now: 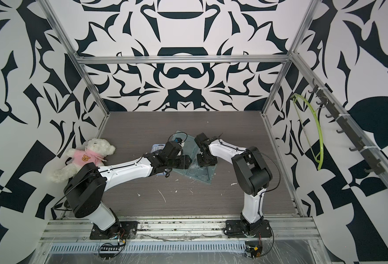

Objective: Open the ruler set and take out the ruler
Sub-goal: Pick up the ruler from the ruler set box.

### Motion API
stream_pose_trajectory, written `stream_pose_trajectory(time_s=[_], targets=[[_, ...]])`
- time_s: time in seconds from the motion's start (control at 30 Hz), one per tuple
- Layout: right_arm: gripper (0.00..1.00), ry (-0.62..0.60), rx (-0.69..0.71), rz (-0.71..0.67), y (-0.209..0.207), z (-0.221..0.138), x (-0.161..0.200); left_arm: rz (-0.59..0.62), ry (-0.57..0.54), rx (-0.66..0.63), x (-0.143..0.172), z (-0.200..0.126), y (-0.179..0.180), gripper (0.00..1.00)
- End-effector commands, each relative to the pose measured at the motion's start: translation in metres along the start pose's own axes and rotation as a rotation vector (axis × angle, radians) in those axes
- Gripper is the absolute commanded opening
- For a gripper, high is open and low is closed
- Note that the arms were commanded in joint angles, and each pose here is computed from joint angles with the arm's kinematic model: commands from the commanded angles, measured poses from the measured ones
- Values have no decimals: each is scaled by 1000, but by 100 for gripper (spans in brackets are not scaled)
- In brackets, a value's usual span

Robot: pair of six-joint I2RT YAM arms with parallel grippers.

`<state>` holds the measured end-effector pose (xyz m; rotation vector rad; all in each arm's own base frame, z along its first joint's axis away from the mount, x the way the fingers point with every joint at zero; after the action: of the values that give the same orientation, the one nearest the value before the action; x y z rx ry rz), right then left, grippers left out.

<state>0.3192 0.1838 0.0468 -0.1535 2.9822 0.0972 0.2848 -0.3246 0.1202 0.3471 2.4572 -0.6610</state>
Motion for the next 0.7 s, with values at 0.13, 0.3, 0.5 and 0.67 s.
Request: stream_pose_trajectory(time_s=[0.13,0.3,0.5,0.67], targets=[[31,-37,27,-27,5,-6,-13,-10,-9,-14,0,-6,5,67],[26,-46,24,-32,8,-9,-14,-11,-10,-14,0,-5,5,67],[16,-53,28,-39,10,-13,-15,-11,-6,-14,0,-4,5,67],[14,-68,26,-42,11,-20,-17,-13,-4,-15,2,-3,6,67]])
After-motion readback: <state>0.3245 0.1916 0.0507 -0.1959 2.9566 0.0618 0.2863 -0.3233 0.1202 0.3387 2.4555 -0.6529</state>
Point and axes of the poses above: each gripper's point midway between its finger pads, its own z axis out along the fingers, its own y axis along the line the jaws close on, x = y × z, the point moved 2 cm from there along -z, back along the fingers, and after that the axes turned 2 degrees about z, right-handed, at the moved point
